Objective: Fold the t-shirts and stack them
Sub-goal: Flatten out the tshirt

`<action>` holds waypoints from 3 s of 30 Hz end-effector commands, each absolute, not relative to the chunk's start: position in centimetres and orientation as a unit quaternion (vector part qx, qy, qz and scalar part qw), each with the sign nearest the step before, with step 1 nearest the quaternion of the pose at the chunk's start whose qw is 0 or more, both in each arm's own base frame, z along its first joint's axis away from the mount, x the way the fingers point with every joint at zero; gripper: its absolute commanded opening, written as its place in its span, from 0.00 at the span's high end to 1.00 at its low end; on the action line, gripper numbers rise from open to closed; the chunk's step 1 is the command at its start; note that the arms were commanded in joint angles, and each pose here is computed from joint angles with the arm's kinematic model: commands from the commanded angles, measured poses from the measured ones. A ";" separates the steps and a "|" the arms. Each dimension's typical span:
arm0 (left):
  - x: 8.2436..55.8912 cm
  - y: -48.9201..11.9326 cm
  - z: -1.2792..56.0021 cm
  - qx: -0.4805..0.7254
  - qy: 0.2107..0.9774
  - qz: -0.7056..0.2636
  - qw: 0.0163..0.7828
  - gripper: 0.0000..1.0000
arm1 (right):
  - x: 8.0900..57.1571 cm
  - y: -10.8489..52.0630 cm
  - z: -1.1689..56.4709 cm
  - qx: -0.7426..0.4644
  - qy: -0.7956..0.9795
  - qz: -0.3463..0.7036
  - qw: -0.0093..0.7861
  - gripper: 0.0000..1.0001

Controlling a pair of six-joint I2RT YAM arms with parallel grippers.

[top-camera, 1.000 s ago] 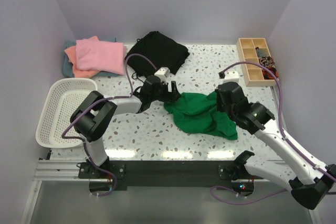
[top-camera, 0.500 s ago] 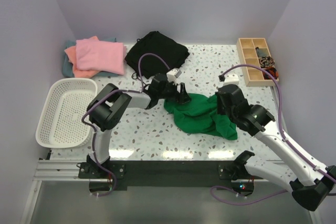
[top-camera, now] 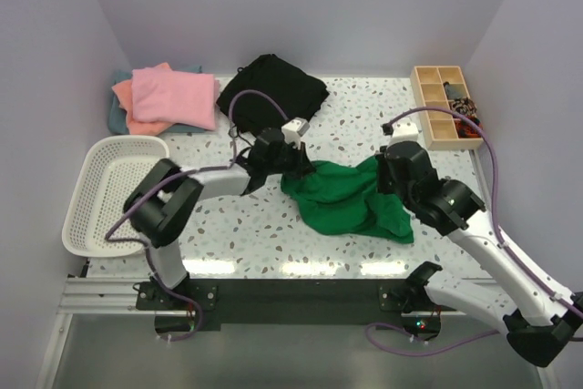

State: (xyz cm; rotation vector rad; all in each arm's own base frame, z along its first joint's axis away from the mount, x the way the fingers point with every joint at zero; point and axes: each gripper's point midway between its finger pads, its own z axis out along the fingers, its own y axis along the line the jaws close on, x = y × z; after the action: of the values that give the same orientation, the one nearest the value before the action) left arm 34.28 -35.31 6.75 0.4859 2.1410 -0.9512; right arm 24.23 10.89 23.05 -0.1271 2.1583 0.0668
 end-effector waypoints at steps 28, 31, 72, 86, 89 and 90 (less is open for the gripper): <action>21.3 -16.1 16.7 -0.034 0.820 -0.285 0.494 0.01 | 16.8 15.8 19.8 -0.116 0.883 0.240 0.387 0.60; 22.5 -17.6 16.3 -0.010 0.820 -0.290 0.494 0.00 | 16.6 14.6 20.0 -0.096 0.880 0.230 0.404 0.56; 25.9 -19.2 3.6 -0.021 0.891 -0.199 0.407 0.00 | 17.1 23.4 17.3 -0.264 0.829 -0.070 0.489 0.59; 25.7 -18.9 4.3 -0.020 0.888 -0.198 0.415 0.00 | 16.8 22.9 13.2 -0.192 0.806 -0.187 0.527 0.62; 25.8 -19.0 4.3 -0.021 0.888 -0.199 0.415 0.00 | 17.0 23.1 12.9 -0.188 0.801 -0.195 0.535 0.61; 25.8 -19.0 4.4 -0.020 0.888 -0.199 0.415 0.00 | 17.1 23.1 12.8 -0.188 0.800 -0.196 0.535 0.61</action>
State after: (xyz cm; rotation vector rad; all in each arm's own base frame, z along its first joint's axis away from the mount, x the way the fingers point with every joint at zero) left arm 25.18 -19.03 3.50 -0.0278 2.2718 -0.4998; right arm 15.96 22.98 11.53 -0.5876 1.9960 -0.4849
